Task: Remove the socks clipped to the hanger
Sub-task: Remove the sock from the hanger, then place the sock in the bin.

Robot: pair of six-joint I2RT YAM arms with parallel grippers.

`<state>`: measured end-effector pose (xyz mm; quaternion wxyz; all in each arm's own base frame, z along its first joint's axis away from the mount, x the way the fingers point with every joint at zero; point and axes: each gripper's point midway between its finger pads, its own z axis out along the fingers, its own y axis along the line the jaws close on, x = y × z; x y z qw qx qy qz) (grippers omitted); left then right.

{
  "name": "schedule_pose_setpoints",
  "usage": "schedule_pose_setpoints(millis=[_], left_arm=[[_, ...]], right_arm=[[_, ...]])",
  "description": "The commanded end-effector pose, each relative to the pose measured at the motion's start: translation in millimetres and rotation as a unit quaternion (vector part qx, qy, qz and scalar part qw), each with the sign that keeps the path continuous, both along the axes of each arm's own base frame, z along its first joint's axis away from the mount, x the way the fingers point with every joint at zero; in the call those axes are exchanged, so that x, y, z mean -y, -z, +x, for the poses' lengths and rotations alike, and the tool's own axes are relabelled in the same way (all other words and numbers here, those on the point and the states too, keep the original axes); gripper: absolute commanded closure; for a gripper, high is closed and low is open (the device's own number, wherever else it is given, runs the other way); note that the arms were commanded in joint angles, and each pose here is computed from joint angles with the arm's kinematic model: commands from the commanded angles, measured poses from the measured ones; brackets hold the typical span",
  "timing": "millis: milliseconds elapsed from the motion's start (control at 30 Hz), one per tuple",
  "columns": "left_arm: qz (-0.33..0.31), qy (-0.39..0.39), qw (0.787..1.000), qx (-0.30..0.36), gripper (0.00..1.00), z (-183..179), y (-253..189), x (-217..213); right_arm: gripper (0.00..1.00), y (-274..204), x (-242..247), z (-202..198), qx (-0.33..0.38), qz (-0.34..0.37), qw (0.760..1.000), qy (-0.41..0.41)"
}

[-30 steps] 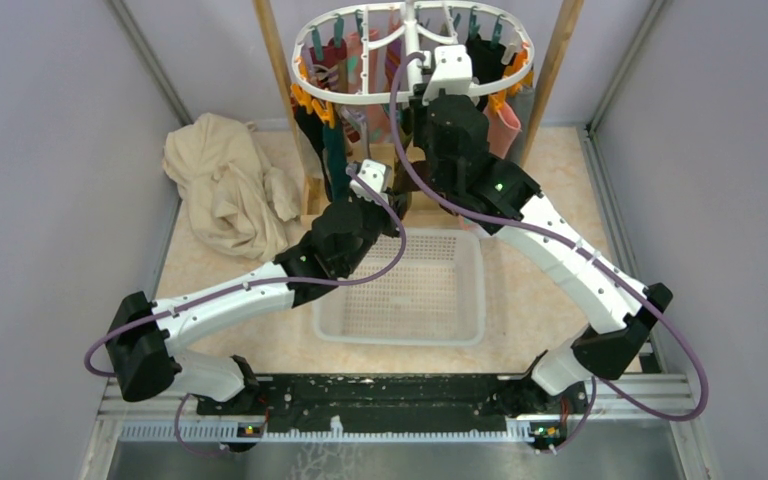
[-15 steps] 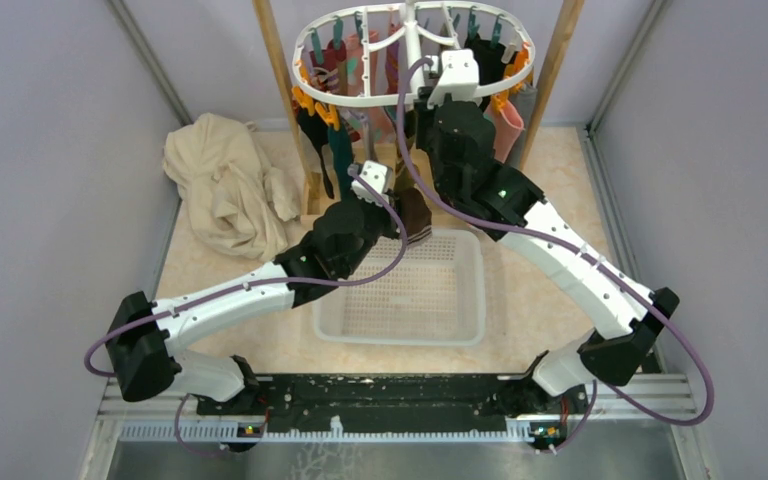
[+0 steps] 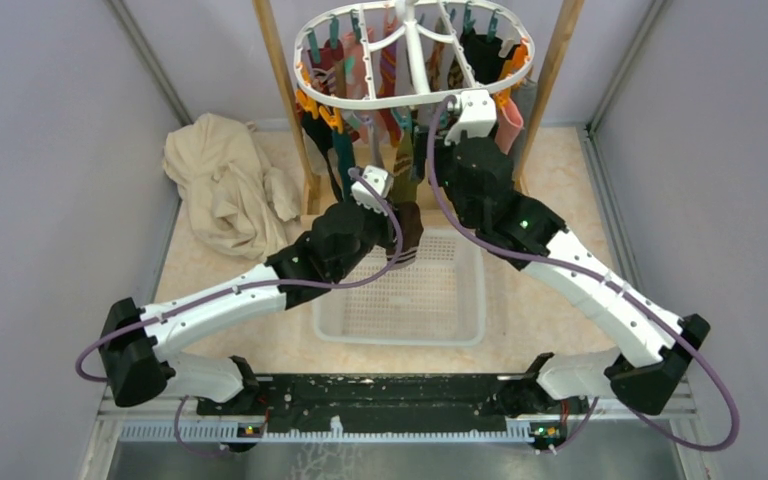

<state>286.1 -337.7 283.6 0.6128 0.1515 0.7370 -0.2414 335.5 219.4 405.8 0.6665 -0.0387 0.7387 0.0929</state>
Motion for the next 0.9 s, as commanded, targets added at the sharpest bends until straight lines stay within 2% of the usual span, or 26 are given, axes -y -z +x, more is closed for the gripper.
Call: schedule_pose_setpoints(millis=[0,167,300,400,600,867], left_arm=[[-0.034,0.031,0.999,-0.008,0.98,-19,-32,-1],[-0.049,0.049,0.997,-0.023,0.98,-33,-39,-4],[-0.038,0.046,0.998,-0.038,0.98,-40,-25,-11],[-0.027,0.041,0.998,-0.049,0.98,-41,-7,-14],[0.006,0.029,0.996,-0.089,1.00,-46,48,-17],[0.024,-0.008,0.994,-0.104,1.00,-39,99,-24]], right_arm=[[0.23,-11,14,-26,0.006,0.059,0.998,-0.026],[0.23,10,25,-53,-0.013,0.075,0.995,-0.056],[0.22,26,32,-76,-0.029,0.090,0.992,-0.085],[0.16,47,36,-88,-0.048,0.085,0.990,-0.100],[0.14,77,46,-105,-0.071,0.086,0.988,-0.108],[0.13,109,55,-117,-0.097,0.088,0.986,-0.104]])
